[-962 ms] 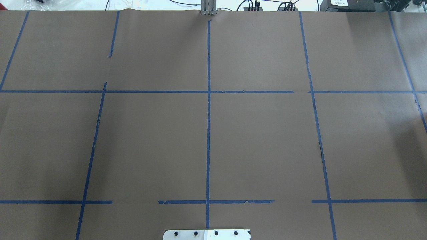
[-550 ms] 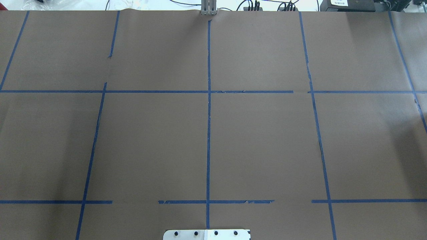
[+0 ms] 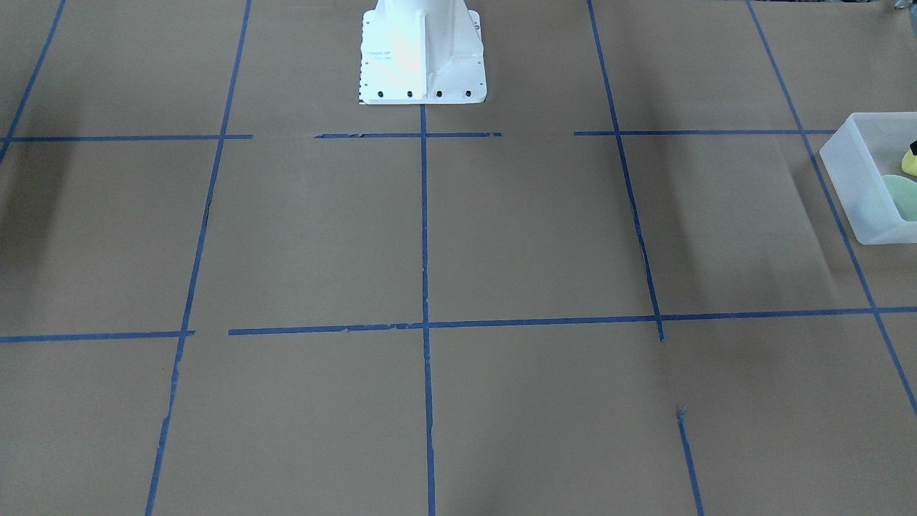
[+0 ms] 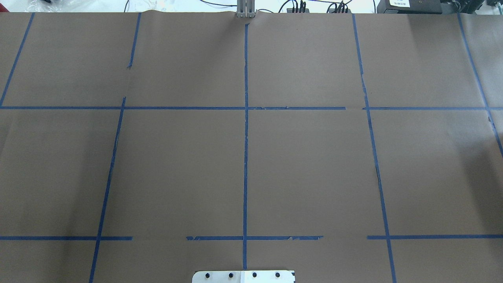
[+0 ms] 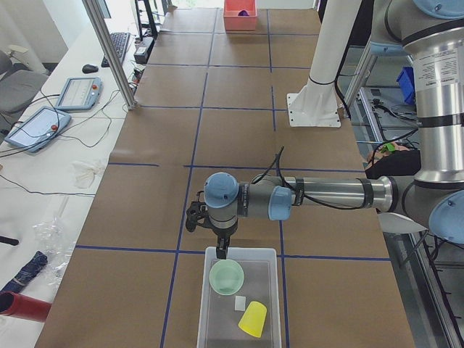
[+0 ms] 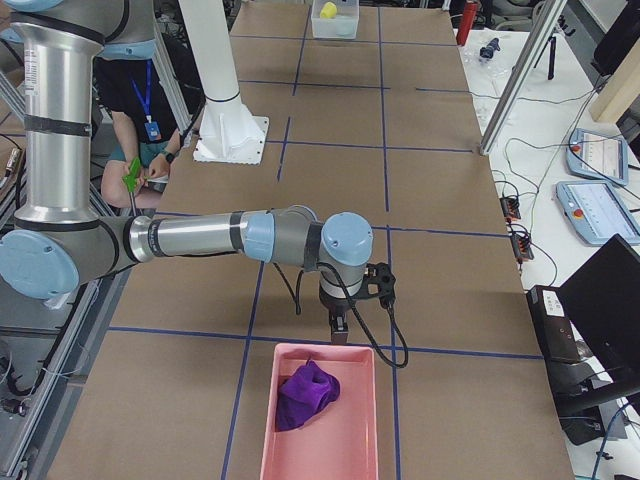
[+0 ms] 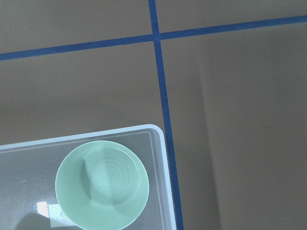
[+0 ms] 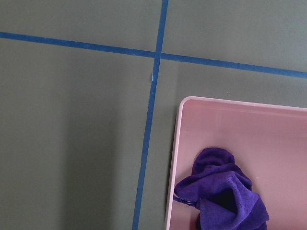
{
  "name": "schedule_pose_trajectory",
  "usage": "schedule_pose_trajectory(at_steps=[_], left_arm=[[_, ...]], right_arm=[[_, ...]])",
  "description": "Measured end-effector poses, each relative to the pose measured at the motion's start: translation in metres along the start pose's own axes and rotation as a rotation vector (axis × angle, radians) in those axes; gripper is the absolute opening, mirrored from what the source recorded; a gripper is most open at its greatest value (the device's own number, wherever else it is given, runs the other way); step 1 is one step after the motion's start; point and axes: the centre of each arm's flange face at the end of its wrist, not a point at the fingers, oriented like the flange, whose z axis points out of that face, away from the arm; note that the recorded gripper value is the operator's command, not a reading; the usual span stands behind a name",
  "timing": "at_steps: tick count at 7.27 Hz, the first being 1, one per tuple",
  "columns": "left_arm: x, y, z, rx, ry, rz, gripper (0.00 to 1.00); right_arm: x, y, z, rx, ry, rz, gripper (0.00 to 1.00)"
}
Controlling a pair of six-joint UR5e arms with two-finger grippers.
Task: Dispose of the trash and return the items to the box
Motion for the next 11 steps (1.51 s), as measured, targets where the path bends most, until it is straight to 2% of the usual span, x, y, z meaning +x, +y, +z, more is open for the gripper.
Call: schedule_pose_trajectory(at_steps=[3, 4, 9, 11], left_arm=[[0.000, -0.009, -0.015, 0.031, -0.096, 0.018, 1.00], [0.000, -0.008, -0.017, 0.036, -0.107, 0.018, 1.00], [0.001, -0.007, -0.020, 0.042, -0.107, 0.017, 1.00], [0.002, -0.005, -0.021, 0.042, -0.107, 0.017, 1.00]], right_arm=[[0.000, 0.003, 0.004, -0.008, -0.004, 0.002, 1.00], [-0.001, 0.003, 0.006, -0.013, -0.004, 0.000, 1.00], [-0.006, -0.001, 0.021, -0.035, 0.000, -0.021, 1.00], [0.000, -0.004, 0.036, -0.020, 0.006, -0.052, 1.00]])
